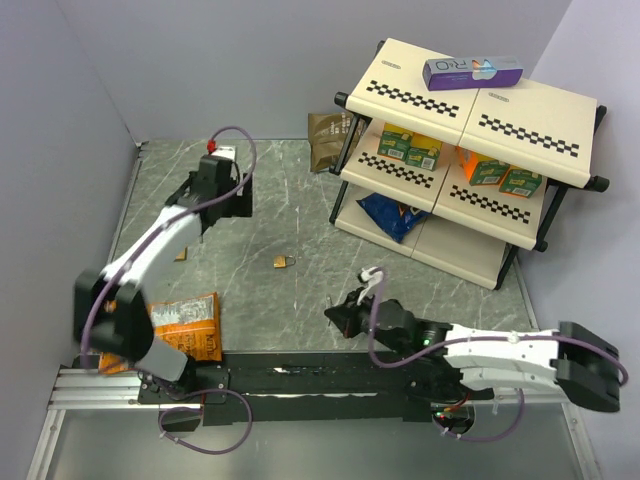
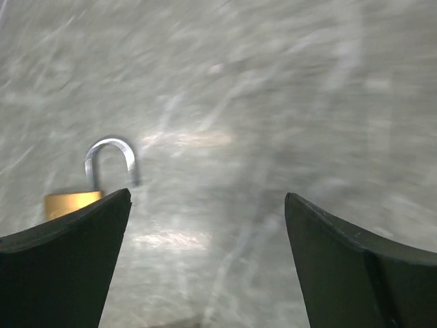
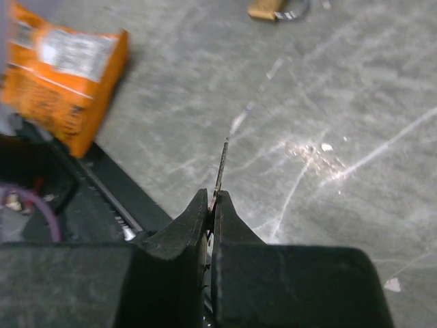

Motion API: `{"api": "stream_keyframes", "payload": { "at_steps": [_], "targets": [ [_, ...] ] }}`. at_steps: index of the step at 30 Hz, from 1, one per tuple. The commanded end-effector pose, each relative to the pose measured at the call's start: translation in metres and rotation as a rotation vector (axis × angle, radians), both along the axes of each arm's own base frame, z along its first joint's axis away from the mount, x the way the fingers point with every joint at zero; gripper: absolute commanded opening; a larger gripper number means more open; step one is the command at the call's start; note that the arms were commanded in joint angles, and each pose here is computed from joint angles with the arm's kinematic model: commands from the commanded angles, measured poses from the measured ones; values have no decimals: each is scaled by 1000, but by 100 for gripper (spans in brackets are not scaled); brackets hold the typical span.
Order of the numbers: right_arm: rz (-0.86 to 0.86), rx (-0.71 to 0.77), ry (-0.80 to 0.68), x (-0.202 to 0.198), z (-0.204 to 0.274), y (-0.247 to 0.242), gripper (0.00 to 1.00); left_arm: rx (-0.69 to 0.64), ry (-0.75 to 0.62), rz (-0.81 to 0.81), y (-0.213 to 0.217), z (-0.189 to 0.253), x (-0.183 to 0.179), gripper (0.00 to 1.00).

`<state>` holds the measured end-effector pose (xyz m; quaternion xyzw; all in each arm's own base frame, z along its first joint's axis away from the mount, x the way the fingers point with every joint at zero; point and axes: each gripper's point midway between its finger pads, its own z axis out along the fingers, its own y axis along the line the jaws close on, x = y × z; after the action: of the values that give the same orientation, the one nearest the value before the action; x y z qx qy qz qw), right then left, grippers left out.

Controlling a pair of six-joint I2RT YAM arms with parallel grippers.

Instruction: Unlock with the key

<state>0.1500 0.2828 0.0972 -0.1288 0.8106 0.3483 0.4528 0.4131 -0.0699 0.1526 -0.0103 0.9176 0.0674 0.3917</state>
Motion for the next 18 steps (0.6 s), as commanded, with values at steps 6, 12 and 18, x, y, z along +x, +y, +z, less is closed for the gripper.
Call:
{"api": "stream_keyframes", "payload": {
  "at_steps": [6, 12, 18],
  "targets": [
    [237, 304, -167, -15, 92, -3, 0, -615, -333, -818, -140, 118, -118, 99],
    [403, 432, -271, -35, 148, 6, 0, -895, -261, -1161, -180, 129, -190, 99],
    [549, 533, -291, -56, 179, 18, 0, -1004, -85, -1333, -208, 118, -232, 98]
  ]
}}
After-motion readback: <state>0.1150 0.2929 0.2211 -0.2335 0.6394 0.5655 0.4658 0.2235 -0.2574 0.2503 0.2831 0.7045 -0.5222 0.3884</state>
